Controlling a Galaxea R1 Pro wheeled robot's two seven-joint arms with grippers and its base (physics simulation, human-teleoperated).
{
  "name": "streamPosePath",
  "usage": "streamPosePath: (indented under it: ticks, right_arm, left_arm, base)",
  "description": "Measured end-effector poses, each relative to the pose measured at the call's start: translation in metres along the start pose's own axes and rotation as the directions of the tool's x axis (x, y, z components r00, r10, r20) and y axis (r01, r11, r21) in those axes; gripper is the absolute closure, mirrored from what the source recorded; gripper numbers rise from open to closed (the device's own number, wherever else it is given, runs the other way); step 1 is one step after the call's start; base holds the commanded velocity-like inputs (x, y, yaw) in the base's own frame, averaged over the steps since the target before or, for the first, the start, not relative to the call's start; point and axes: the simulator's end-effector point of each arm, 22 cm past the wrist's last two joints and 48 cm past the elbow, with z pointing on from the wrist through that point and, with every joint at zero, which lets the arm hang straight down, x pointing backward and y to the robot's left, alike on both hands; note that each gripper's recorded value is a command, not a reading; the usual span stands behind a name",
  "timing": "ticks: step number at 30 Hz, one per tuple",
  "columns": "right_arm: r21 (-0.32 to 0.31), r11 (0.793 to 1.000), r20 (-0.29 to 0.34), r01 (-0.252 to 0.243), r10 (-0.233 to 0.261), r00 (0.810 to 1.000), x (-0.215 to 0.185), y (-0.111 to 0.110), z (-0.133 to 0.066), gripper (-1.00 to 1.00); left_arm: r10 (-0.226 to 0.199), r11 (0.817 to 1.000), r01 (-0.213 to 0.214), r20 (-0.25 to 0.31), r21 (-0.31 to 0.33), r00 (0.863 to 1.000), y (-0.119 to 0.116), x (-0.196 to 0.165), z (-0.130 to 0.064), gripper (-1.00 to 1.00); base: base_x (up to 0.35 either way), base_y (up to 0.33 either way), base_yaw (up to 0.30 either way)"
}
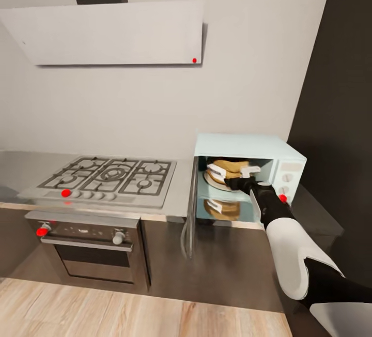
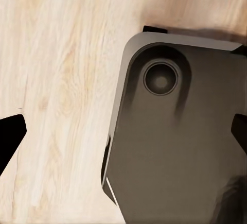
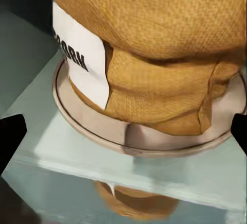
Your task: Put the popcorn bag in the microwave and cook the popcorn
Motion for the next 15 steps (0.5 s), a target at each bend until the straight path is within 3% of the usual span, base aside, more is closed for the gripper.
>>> streamPosePath:
  ticks: [8, 12, 14, 15]
  right_arm:
    - [0.011, 1.0, -0.013, 0.002, -0.002, 1.0, 0.003, -0.011, -0.001, -1.0]
    - [0.044, 0.998, -0.185, -0.043, 0.05, 0.982, 0.033, -0.042, -0.013, -1.0]
    - [0.047, 0.996, -0.254, -0.074, 0.084, 0.963, 0.041, -0.047, -0.021, -1.0]
    - [0.045, 0.994, -0.309, -0.097, 0.106, 0.945, 0.052, -0.047, -0.026, -1.0]
  left_arm:
    - [-0.001, 1.0, 0.001, 0.0, 0.0, 1.0, 0.0, 0.0, 0.0, -1.0]
    - [0.0, 1.0, 0.0, 0.0, 0.0, 1.0, 0.0, 0.0, 0.0, -1.0]
    - [0.0, 1.0, 0.0, 0.0, 0.0, 1.0, 0.0, 0.0, 0.0, -1.0]
    - [0.0, 1.0, 0.0, 0.0, 0.0, 1.0, 0.0, 0.0, 0.0, -1.0]
  base:
    - [-0.344, 0.0, 0.0]
    - [-0.344, 0.0, 0.0]
    - [-0.344, 0.0, 0.0]
    - [-0.344, 0.0, 0.0]
